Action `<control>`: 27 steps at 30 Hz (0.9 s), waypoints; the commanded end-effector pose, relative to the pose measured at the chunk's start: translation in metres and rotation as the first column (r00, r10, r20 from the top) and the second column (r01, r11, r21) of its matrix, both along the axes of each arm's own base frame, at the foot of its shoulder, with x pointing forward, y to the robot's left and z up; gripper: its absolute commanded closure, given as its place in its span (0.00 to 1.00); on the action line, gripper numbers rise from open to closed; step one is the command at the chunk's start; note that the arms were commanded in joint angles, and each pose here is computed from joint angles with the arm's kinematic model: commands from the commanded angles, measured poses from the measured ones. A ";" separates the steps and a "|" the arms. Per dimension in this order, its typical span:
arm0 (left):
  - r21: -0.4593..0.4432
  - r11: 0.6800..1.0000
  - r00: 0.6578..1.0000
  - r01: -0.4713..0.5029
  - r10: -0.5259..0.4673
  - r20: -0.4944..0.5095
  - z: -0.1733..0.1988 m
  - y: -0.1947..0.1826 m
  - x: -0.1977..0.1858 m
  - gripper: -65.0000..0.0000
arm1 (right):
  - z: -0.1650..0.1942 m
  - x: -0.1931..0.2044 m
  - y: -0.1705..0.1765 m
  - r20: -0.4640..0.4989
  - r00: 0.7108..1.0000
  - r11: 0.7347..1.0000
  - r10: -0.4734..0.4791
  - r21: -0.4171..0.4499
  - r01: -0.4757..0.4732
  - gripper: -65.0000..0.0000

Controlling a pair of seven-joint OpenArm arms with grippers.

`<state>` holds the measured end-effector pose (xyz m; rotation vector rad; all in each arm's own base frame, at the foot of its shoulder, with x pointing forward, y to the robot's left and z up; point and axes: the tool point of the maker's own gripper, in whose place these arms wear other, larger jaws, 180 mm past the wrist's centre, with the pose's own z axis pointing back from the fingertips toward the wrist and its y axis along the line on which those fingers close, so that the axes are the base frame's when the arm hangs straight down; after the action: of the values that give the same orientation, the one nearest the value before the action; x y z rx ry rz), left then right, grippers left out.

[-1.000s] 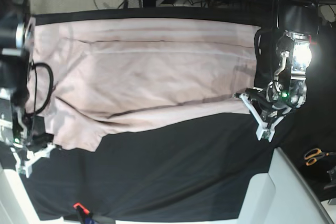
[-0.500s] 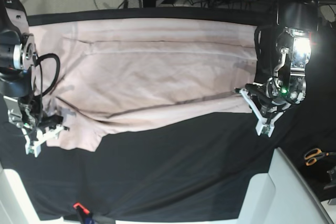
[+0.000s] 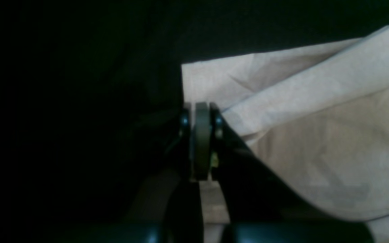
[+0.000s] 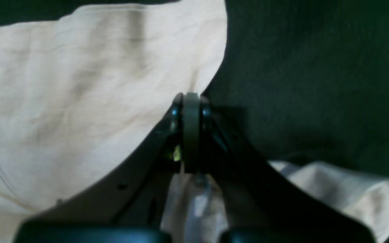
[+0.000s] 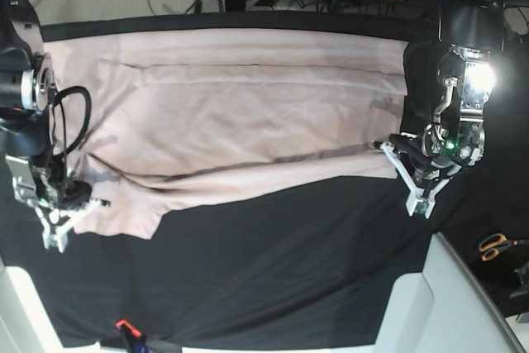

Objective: Fold the T-shirt properly

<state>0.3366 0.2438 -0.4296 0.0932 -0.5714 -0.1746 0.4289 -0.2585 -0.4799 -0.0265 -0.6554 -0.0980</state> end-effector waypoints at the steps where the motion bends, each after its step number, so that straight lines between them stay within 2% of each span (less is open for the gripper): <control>1: 0.015 1.000 0.999 -0.004 0.004 0.053 0.016 0.006 0.014 1.00 | 0.034 0.033 -0.003 0.102 0.994 0.999 0.030 -0.031 -0.027 1.00; 5: 0.015 1.000 0.997 -0.006 0.005 0.075 0.025 0.007 0.023 1.00 | 0.052 0.046 0.008 0.103 0.987 0.988 0.127 -0.098 -0.117 1.00; 8: 0.015 1.000 0.996 -0.002 0.000 0.092 0.031 0.005 0.028 1.00 | 0.075 0.060 0.013 0.152 0.977 0.984 0.151 -0.117 -0.134 1.00; 11: 0.016 1.000 0.991 0.015 -0.017 0.130 0.044 0.000 0.034 1.00 | 0.088 0.065 0.002 0.161 0.975 0.981 0.154 -0.141 -0.132 1.00; 16: 0.018 1.000 0.988 0.024 -0.027 0.151 0.051 -0.003 0.037 1.00 | 0.105 0.073 0.005 0.195 0.963 0.972 0.188 -0.180 -0.153 1.00; 20: 0.029 0.999 0.988 0.024 -0.028 0.152 0.053 0.001 0.037 1.00 | 0.105 0.073 0.007 0.173 0.952 0.940 0.253 -0.279 -0.199 1.00; 23: 0.031 0.999 0.988 0.024 -0.028 0.153 0.054 0.002 0.037 1.00 | 0.107 0.075 0.014 0.218 0.927 0.918 0.305 -0.326 -0.225 1.00; 27: 0.032 0.999 0.983 0.035 -0.041 0.178 0.062 -0.002 0.040 1.00 | 0.105 0.075 0.016 0.208 0.907 0.878 0.367 -0.401 -0.263 1.00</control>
<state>0.3642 0.2357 -0.3854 0.1060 -0.6944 -0.2141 0.4850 -0.2368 -0.4027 -0.2481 -0.8727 0.3555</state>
